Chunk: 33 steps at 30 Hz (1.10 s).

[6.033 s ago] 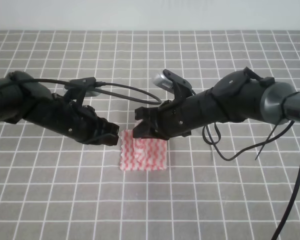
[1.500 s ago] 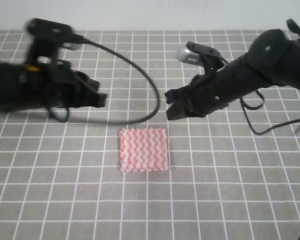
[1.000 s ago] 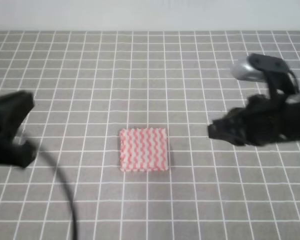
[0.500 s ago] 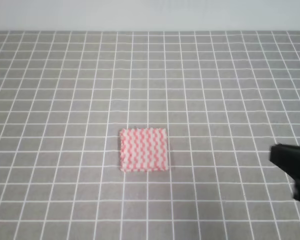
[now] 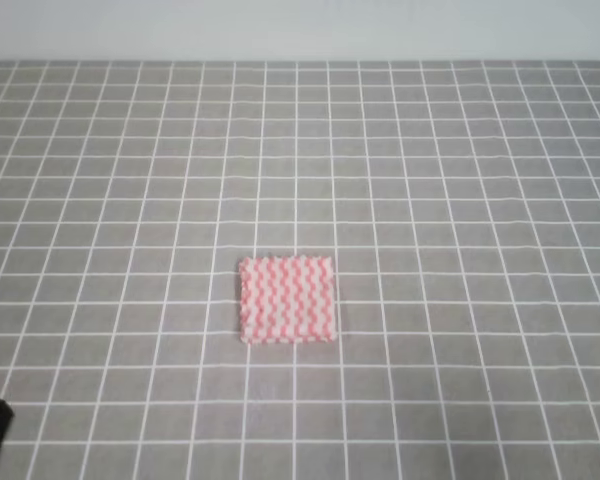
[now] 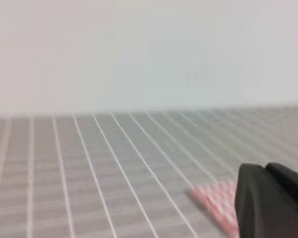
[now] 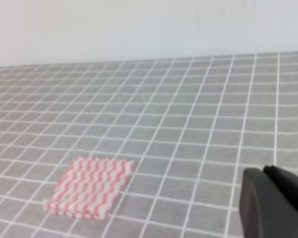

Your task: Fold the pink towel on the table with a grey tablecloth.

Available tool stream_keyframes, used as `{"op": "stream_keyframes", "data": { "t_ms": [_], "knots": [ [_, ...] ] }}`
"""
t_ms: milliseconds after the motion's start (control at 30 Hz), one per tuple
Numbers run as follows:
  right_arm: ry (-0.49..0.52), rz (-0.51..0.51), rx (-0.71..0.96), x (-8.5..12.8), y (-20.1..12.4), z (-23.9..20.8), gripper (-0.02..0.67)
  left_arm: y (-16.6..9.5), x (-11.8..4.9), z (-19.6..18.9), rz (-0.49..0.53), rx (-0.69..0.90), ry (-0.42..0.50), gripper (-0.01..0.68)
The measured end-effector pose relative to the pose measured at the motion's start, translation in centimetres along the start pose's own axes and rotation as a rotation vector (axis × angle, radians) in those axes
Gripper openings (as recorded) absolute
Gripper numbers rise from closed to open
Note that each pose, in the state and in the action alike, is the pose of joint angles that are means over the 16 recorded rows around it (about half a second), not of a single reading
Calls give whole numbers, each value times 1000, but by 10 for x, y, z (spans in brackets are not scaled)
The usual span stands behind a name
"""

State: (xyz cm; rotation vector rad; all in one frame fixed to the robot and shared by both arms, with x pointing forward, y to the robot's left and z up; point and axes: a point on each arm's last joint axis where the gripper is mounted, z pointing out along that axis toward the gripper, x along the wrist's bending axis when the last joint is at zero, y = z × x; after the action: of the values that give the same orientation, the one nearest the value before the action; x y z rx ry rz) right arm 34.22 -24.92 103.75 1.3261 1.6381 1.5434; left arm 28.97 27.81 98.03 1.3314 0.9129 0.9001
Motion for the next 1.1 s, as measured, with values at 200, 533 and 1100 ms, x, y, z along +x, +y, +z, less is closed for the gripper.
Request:
{"op": "stream_keyframes", "data": {
  "t_ms": [200,533,1100],
  "knots": [
    [-16,-6,17,-4,-13,-1,-16,-6,-1,0,0,36,-13,-2],
    [-17,-25,1,-5,-16,-5,-16,-7,-2,0,0,47,-22,-3],
    [-259,-137,-364,-27,-30,-51,-16,-6,-2,0,-2,47,-27,-3]
  ]
}}
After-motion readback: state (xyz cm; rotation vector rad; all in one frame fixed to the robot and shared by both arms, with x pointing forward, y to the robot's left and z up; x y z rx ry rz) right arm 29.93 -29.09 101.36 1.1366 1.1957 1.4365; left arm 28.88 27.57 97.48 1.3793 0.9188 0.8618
